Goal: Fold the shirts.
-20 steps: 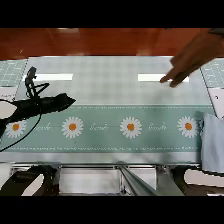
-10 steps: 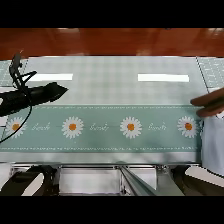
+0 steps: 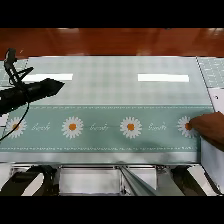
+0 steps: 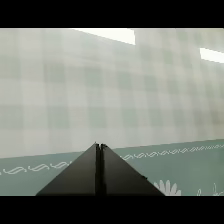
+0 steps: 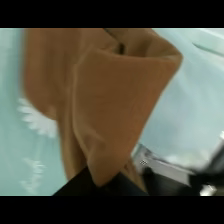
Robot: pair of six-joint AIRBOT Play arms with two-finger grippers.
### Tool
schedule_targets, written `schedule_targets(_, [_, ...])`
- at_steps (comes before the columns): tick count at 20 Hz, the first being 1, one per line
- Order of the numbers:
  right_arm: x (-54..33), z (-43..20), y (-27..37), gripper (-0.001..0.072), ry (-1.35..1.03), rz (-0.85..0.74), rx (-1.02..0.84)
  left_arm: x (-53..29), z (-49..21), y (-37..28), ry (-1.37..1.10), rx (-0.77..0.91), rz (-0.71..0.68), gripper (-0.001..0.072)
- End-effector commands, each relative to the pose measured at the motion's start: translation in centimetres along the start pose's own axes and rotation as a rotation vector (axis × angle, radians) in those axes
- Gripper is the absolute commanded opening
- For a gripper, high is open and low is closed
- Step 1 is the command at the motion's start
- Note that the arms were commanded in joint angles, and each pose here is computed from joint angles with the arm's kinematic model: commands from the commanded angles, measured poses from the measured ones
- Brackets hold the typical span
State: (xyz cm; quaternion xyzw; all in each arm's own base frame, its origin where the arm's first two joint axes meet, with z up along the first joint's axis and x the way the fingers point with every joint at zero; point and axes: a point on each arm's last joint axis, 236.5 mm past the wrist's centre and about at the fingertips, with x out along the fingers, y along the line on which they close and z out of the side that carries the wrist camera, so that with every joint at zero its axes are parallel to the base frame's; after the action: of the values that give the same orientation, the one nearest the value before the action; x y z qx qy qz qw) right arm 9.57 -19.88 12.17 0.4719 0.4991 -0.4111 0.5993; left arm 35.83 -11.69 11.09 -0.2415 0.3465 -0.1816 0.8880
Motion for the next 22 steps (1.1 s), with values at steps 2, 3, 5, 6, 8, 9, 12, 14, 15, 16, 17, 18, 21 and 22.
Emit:
schedule_targets(2, [1.9, -4.2, -8.3, 0.0414, 0.088, -0.295, 0.129, 0.0, 0.4, 0.2, -0.014, 0.038, 0.008, 0.0025])
schedule_targets(3, [1.9, -4.2, -8.2, 0.0414, 0.086, -0.290, 0.128, 0.1, 0.5, 0.3, -0.020, 0.039, 0.012, 0.0025])
schedule_targets(5, [2.5, -3.5, -6.2, 0.0412, 0.066, -0.203, 0.106, 0.7, 1.1, 1.2, -0.034, 0.038, 0.033, 0.0025])
schedule_targets(6, [2.8, -2.9, -4.5, 0.0376, 0.043, -0.126, 0.090, 1.2, 1.5, 1.4, -0.031, 0.060, 0.042, 0.0025])
schedule_targets(8, [2.6, -0.2, 0.9, 0.0024, -0.065, 0.102, 0.027, 1.8, 3.4, 1.3, -0.010, 0.127, 0.055, 0.0025])
schedule_targets(9, [1.6, 1.6, 4.4, 0.0024, -0.149, 0.223, -0.024, 1.7, 5.0, 0.7, -0.008, 0.151, 0.050, 0.0025])
schedule_targets(12, [-1.8, 3.3, 15.6, 0.0024, -0.348, 0.467, -0.272, 1.3, 11.9, -1.8, -0.074, 0.205, 0.015, 0.0024])
schedule_targets(14, [-2.6, -0.8, 24.5, 0.0024, -0.352, 0.604, -0.519, 2.5, 13.2, -4.0, -0.006, 0.175, -0.038, 0.0024])
schedule_targets(15, [-2.1, -4.3, 28.6, 0.0024, -0.332, 0.642, -0.668, 3.4, 12.6, -5.1, 0.060, 0.179, -0.063, 0.0024])
schedule_targets(16, [-1.3, -7.7, 31.7, 0.0024, -0.316, 0.647, -0.811, 4.5, 11.4, -5.6, 0.130, 0.202, -0.055, 0.0023])
schedule_targets(17, [0.1, -11.2, 34.1, 0.0024, -0.303, 0.617, -0.967, 5.4, 10.2, -4.9, 0.181, 0.208, 0.009, 0.0024])
schedule_targets(18, [2.2, -14.7, 35.7, 0.0024, -0.287, 0.546, -1.127, 5.9, 8.5, -3.4, 0.235, 0.195, 0.112, 0.0024])
schedule_targets(21, [9.2, -19.3, 36.5, 0.0024, -0.280, 0.208, -1.440, 5.7, 1.4, -1.4, 0.328, 0.201, 0.230, 0.0025])
schedule_targets(22, [11.5, -19.2, 36.0, 0.0024, -0.262, 0.114, -1.468, 5.8, -0.6, 0.0, 0.324, 0.172, 0.261, 0.0025])
